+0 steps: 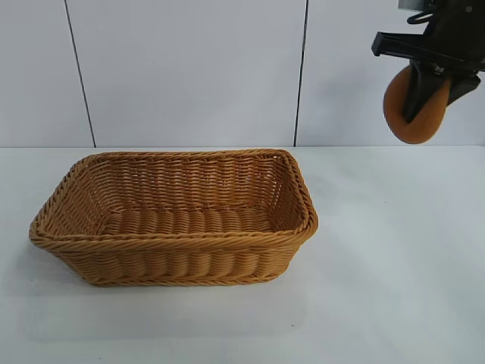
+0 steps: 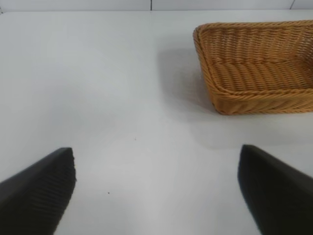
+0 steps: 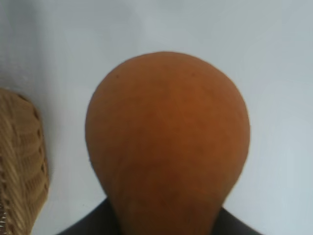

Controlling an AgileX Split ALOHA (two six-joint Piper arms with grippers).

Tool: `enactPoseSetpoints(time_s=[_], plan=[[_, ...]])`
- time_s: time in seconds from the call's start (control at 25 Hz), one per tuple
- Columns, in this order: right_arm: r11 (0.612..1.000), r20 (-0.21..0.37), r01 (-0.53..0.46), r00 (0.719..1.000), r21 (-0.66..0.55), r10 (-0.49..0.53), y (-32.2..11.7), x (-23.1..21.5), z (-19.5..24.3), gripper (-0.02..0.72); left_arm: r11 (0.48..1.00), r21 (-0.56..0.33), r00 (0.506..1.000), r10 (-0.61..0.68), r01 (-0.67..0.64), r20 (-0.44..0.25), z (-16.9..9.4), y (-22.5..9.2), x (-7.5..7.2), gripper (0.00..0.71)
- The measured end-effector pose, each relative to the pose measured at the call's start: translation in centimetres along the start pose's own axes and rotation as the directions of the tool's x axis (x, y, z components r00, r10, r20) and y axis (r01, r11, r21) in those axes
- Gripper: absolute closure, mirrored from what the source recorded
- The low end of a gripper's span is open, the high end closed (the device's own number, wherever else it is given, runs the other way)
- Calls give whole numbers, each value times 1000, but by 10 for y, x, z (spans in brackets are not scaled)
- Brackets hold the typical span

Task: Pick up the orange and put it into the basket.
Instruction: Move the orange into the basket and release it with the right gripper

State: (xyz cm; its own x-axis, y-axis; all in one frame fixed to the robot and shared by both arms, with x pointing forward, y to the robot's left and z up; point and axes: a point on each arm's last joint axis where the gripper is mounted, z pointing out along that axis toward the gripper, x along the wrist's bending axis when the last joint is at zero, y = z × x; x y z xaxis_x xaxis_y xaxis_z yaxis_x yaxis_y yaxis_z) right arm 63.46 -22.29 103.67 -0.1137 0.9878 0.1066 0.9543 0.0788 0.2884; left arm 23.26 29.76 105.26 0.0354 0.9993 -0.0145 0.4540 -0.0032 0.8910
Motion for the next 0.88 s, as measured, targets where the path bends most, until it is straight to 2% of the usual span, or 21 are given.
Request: enactPoseSetpoints(time_s=[0.24, 0.48, 0.64, 0.88], plan=[[991, -65, 135, 989, -10, -136, -8, 64, 0, 606, 1000, 0, 1000, 0, 0, 1, 0, 0, 0, 67], [956, -150, 284, 945, -71, -292, -32, 148, 0, 606, 1000, 0, 1000, 0, 0, 1, 0, 0, 0, 67], [937, -193, 322, 919, -136, -344, -45, 185, -2, 606, 1000, 0, 1000, 0, 0, 1, 0, 0, 0, 67], [941, -213, 315, 917, -126, -336, -49, 205, 32, 606, 1000, 0, 1000, 0, 0, 1, 0, 0, 0, 67]])
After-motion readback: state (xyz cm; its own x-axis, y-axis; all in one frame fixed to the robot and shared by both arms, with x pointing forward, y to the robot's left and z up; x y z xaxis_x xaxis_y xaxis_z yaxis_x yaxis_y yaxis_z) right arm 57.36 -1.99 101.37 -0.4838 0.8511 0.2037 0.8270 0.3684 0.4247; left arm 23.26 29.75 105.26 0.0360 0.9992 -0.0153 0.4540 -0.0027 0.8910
